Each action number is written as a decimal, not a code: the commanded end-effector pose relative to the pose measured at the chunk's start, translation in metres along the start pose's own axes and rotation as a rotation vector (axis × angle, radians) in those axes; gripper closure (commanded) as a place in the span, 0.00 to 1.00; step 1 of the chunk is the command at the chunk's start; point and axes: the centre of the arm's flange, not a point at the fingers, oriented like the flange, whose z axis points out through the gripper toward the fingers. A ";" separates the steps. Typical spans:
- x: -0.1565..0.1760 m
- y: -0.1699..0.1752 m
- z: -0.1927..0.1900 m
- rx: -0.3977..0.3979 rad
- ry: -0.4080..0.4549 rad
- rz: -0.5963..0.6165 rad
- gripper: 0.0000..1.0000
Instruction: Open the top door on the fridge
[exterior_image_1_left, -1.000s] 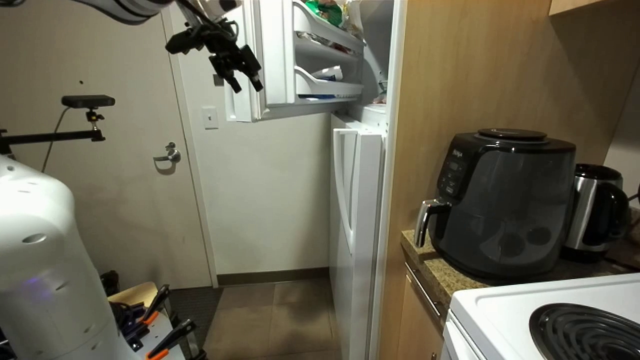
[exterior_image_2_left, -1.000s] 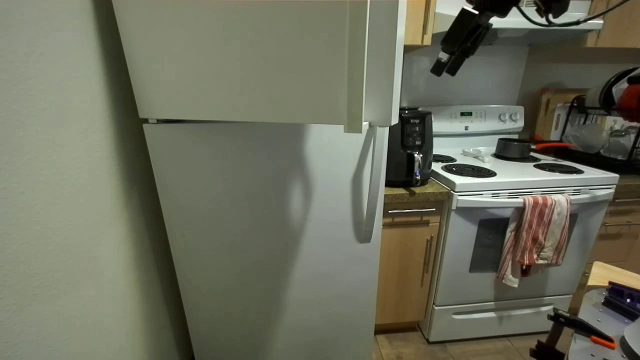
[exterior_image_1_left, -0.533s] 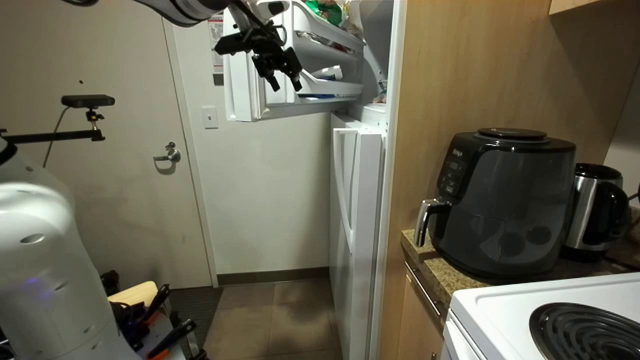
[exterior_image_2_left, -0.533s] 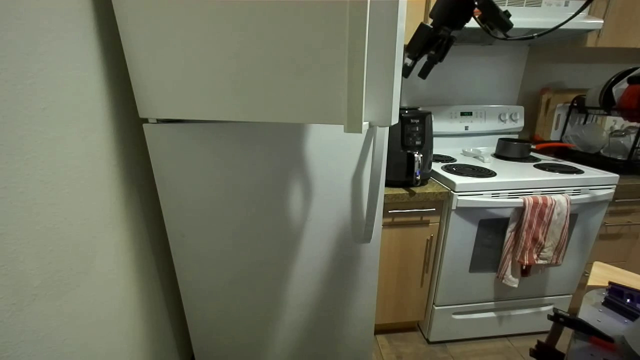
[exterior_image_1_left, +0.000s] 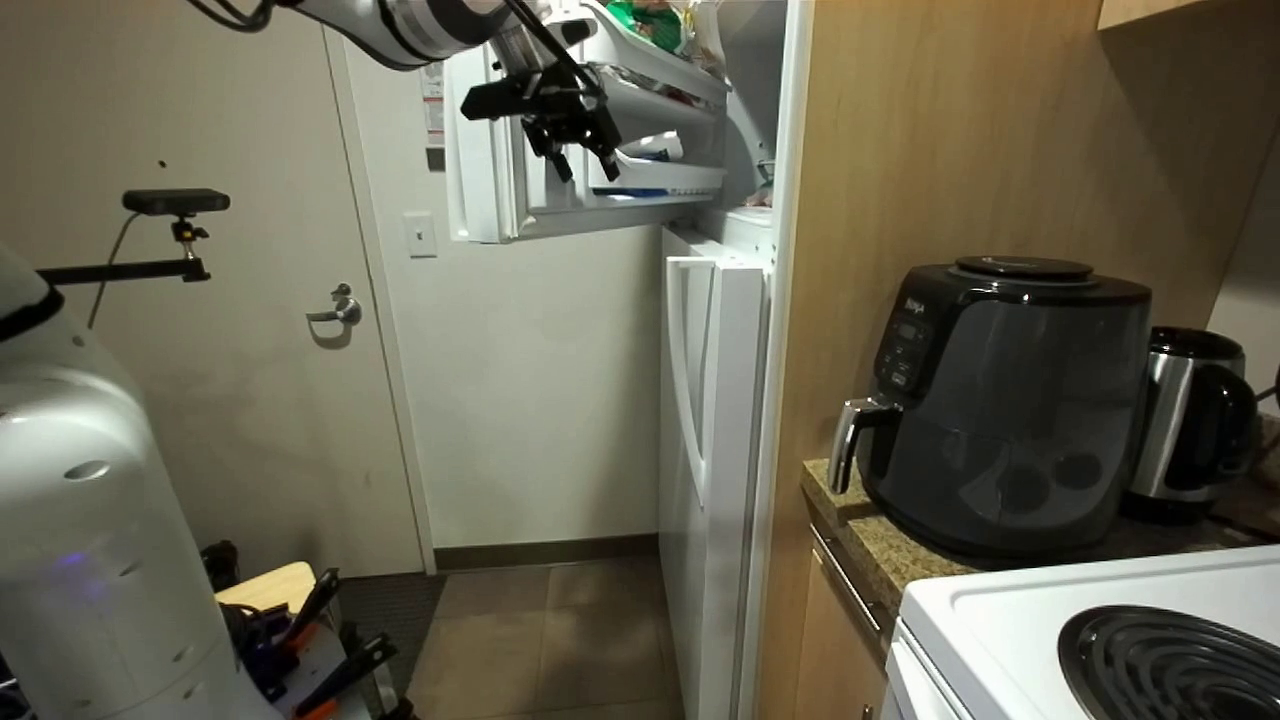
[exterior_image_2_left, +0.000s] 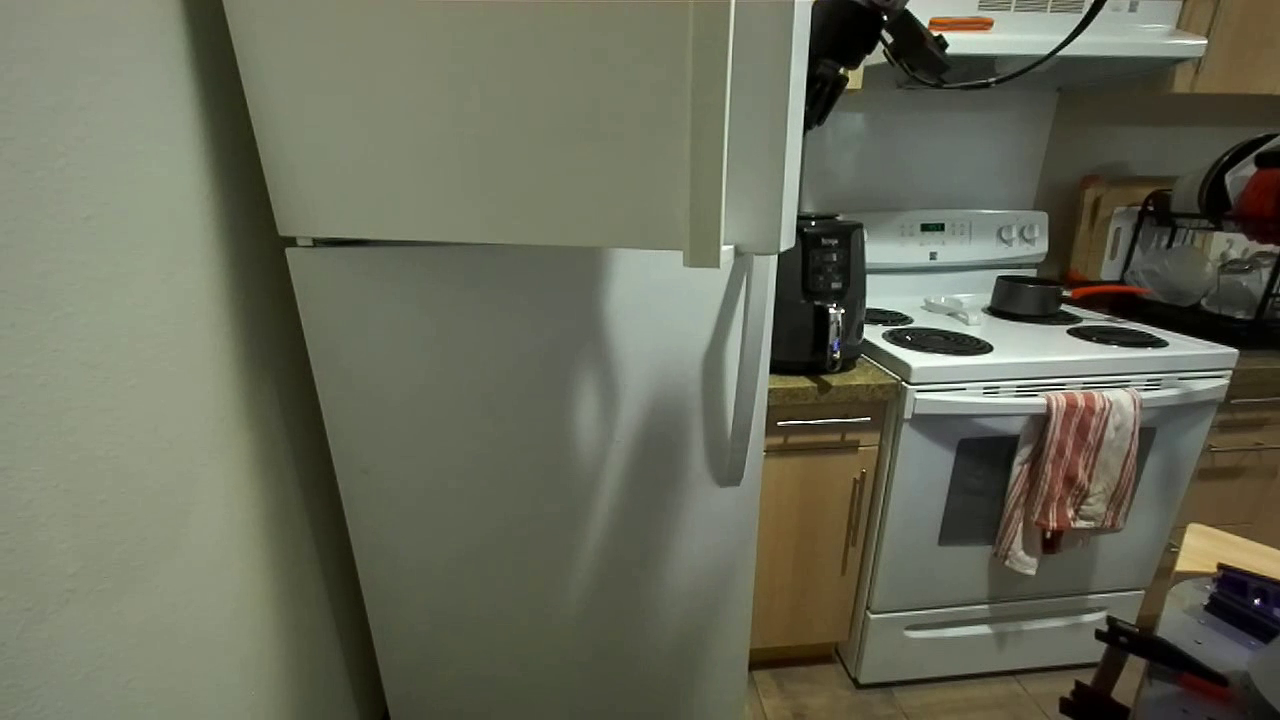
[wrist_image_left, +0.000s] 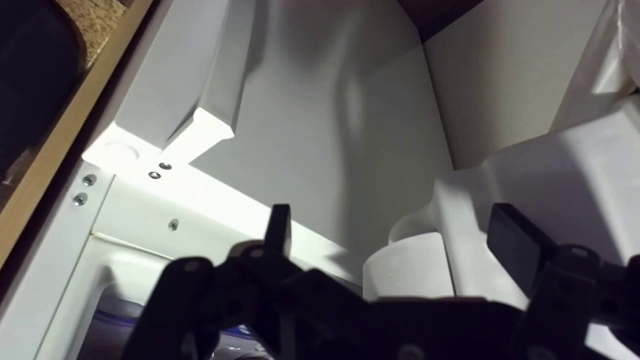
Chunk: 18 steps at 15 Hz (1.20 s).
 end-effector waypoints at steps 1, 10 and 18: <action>0.011 -0.025 0.007 0.070 0.010 -0.049 0.00; 0.000 -0.112 0.000 0.188 -0.004 -0.182 0.00; -0.004 -0.183 -0.011 0.270 0.002 -0.290 0.00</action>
